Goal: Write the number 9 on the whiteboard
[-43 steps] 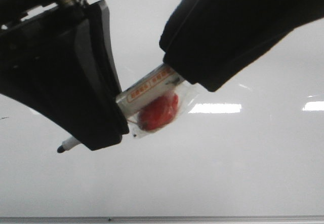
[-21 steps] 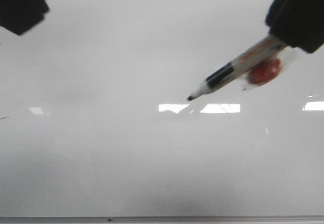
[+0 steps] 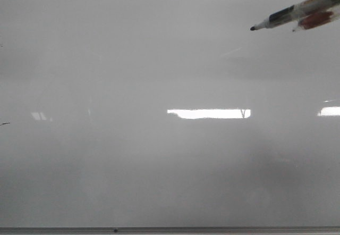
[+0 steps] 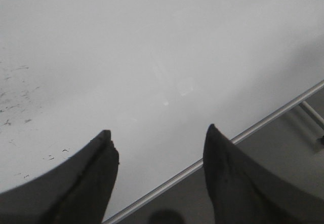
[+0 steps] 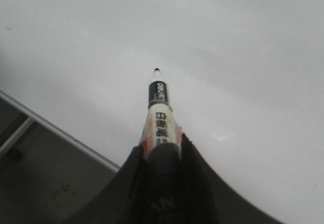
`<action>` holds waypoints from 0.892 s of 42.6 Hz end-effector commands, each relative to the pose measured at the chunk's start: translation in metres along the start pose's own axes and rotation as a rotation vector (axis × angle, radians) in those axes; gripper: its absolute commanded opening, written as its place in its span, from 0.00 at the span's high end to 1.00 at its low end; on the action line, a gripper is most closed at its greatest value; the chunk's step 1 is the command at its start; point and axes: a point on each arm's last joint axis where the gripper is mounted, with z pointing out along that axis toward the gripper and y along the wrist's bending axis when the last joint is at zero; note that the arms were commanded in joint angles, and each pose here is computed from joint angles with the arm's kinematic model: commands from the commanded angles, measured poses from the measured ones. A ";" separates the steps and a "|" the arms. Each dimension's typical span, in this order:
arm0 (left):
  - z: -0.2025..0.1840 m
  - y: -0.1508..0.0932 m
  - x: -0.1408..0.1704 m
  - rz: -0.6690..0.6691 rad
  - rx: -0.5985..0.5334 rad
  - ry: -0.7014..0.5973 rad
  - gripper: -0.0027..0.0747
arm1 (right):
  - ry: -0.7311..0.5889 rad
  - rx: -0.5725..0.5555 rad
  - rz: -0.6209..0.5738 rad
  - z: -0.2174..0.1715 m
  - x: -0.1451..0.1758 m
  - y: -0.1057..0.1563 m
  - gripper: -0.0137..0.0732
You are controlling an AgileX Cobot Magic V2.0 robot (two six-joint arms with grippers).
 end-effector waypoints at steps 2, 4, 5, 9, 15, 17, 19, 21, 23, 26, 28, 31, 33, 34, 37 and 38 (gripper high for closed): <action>-0.008 0.001 -0.013 -0.034 -0.020 -0.104 0.48 | -0.162 0.058 0.027 0.002 -0.021 -0.007 0.92; -0.008 0.001 -0.013 -0.034 -0.020 -0.104 0.48 | -0.169 0.068 0.034 0.007 -0.023 -0.010 0.92; -0.008 0.001 -0.013 -0.034 -0.020 -0.104 0.48 | -0.166 0.071 0.036 0.010 -0.023 -0.011 0.92; -0.008 0.001 -0.013 -0.034 -0.020 -0.104 0.48 | -0.174 0.090 0.044 0.019 -0.025 -0.015 0.92; -0.008 0.001 -0.013 -0.034 -0.020 -0.104 0.48 | -0.191 0.112 0.053 0.028 -0.029 -0.019 0.92; -0.008 0.001 -0.013 -0.034 -0.020 -0.104 0.48 | -0.191 0.112 0.053 0.030 -0.032 -0.020 0.92; -0.008 0.001 -0.013 -0.034 -0.020 -0.104 0.48 | -0.199 0.115 0.052 0.032 -0.036 -0.021 0.92; -0.008 0.001 -0.013 -0.034 -0.018 -0.100 0.48 | -0.209 0.118 0.051 0.034 -0.043 -0.022 0.92; -0.008 0.001 -0.013 -0.034 -0.018 -0.101 0.48 | -0.218 0.120 0.049 0.036 -0.049 -0.023 0.92; -0.008 0.001 -0.013 -0.034 -0.018 -0.101 0.48 | -0.212 0.120 0.042 0.044 -0.056 -0.025 0.92; -0.008 0.001 -0.013 -0.034 -0.018 -0.101 0.48 | -0.198 0.118 0.044 0.052 -0.061 -0.027 0.92; -0.008 0.001 -0.013 -0.034 -0.018 -0.101 0.48 | -0.183 0.105 0.041 0.063 -0.068 -0.027 0.92; -0.008 0.001 -0.013 -0.034 -0.017 -0.100 0.48 | -0.170 0.093 0.035 0.072 -0.072 -0.026 0.92; -0.008 0.001 -0.012 -0.034 -0.016 -0.099 0.48 | -0.164 0.079 0.025 0.076 -0.075 -0.023 0.92; -0.008 0.001 -0.012 -0.034 -0.016 -0.099 0.48 | -0.109 0.033 -0.007 0.090 -0.076 -0.014 0.92; -0.008 0.001 -0.012 -0.034 -0.016 -0.099 0.48 | -0.080 0.017 -0.014 0.096 -0.074 -0.012 0.92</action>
